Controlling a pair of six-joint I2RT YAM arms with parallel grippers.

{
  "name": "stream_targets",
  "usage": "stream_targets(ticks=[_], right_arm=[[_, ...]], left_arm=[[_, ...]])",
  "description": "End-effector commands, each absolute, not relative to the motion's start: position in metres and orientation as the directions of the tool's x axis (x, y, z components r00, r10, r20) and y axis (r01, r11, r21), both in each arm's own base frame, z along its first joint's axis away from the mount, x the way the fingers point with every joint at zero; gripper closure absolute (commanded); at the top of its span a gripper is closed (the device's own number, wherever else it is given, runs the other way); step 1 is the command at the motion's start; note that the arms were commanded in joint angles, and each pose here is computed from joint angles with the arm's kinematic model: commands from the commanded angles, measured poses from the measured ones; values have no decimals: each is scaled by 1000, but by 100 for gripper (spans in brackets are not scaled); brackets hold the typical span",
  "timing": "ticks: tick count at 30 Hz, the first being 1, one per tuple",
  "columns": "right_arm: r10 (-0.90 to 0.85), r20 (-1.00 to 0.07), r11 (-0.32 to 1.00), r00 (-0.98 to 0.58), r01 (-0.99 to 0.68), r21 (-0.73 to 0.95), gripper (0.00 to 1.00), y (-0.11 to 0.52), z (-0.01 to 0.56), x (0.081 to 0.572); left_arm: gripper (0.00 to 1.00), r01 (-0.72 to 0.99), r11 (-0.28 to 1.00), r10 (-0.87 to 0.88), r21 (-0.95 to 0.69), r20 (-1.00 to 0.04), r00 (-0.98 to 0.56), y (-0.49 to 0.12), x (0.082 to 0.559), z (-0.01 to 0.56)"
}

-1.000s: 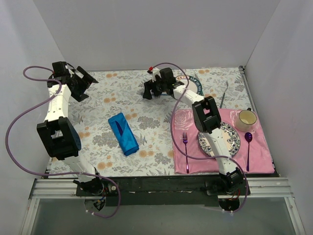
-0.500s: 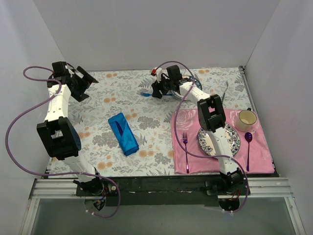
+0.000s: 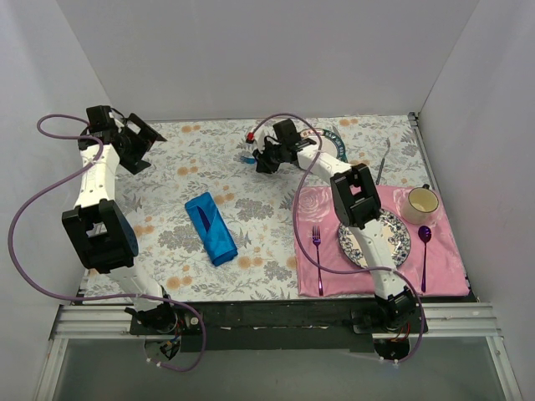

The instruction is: Fold the napkin into a case and place the utensils inside

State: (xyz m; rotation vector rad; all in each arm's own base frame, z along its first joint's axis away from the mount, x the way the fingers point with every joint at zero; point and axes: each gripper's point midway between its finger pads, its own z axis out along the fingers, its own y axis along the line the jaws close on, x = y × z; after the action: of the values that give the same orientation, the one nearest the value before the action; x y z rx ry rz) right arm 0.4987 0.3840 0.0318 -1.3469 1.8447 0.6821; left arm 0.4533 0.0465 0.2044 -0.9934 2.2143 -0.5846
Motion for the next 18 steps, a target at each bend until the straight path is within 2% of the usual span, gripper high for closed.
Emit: stream_targets(ticks=[1,3,4,8,10,18], right_arm=[[-581,-799,234,-155,-972,19,73,402,48,467],[-551,-822,217,-146,-976,28,65,410,63,461],[-531,-832,236,-164,-971,41,54,411,69,463],[-497,-853,306,-162,-952,2,33,407,83,488],[-484,-862,320,-150,-947,-15,29,405,92,497],[-492,-868,349,-68,-929,-125,28,380,98,534]], left_arm=[[2,-469,613,-777,-635,-378,-503,46,448,222],[2,-469,613,-778,-636,-379,-501,46,447,222],[2,-472,612,-779,-635,-378,-501,46,447,222],[2,-470,610,-779,-638,-377,-501,46,446,222],[2,-473,609,-781,-637,-380,-495,48,446,223],[2,-477,607,-784,-636,-377,-494,50,446,221]])
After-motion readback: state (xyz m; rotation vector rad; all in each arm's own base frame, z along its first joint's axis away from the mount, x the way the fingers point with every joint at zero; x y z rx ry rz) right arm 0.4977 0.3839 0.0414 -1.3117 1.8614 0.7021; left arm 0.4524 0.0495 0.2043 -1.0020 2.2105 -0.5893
